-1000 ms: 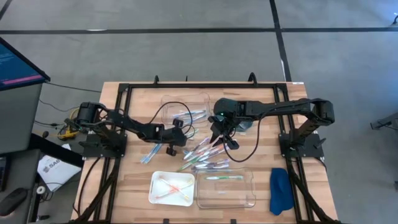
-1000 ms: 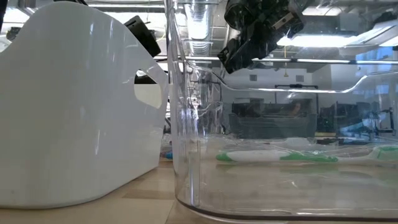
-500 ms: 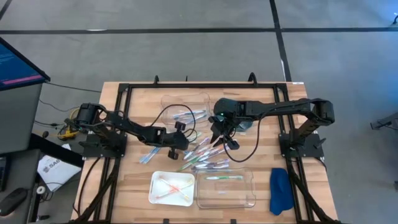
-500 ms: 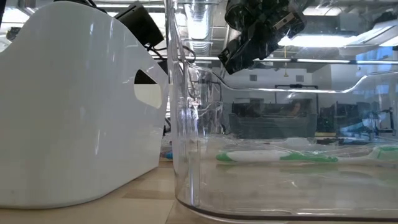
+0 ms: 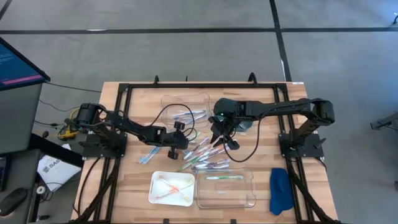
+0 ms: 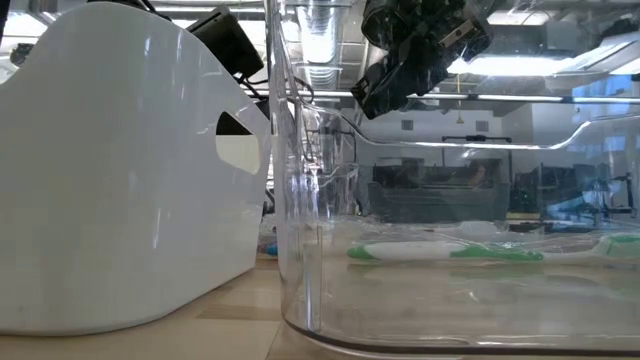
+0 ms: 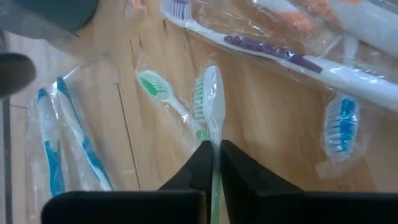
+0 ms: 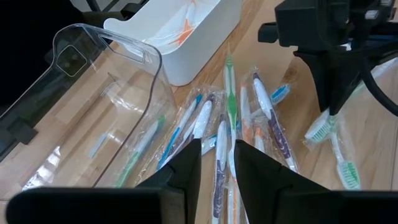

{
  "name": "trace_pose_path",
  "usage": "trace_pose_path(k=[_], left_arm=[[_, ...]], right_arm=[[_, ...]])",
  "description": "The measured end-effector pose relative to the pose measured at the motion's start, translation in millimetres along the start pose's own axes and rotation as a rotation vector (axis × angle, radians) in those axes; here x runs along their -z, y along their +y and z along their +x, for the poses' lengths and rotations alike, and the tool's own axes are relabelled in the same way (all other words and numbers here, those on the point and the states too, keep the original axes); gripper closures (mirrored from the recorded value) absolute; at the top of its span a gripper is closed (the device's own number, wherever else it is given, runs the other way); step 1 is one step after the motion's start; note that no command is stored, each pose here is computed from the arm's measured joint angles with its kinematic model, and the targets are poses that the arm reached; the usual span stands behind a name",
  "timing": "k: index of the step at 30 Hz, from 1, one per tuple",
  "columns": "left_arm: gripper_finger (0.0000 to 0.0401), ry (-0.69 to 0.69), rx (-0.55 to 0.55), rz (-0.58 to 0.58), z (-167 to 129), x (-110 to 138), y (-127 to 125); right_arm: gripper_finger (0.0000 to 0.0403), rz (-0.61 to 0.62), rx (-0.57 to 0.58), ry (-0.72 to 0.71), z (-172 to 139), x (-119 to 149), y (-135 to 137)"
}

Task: Pick & Place Toothbrushes
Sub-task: Put the green toothbrush into the bottom transparent bin

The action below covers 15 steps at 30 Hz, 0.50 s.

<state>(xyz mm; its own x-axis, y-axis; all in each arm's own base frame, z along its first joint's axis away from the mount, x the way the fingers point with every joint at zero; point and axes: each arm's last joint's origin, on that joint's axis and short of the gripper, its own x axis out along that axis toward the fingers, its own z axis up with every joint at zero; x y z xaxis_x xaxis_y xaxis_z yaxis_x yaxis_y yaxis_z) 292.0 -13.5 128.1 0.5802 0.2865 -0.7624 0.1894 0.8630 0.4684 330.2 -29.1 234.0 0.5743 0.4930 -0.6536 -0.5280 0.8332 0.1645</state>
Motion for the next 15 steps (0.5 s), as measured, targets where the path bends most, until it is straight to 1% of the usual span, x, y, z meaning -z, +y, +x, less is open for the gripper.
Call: trace_pose_path(k=[6,9,15], left_arm=[[0.0354,-0.004,0.011,0.001,0.0,0.0,-0.4],[0.0339,-0.021,0.056,0.002,-0.1,-0.5,-1.6],[0.0323,-0.019,0.050,0.006,-0.5,-0.9,-2.6]], right_arm=[[0.0313,0.000,0.000,0.000,0.0,0.0,0.0],[0.0313,0.001,0.000,0.000,0.0,0.0,-0.1],[0.0313,0.001,0.000,0.000,0.0,0.0,0.0]])
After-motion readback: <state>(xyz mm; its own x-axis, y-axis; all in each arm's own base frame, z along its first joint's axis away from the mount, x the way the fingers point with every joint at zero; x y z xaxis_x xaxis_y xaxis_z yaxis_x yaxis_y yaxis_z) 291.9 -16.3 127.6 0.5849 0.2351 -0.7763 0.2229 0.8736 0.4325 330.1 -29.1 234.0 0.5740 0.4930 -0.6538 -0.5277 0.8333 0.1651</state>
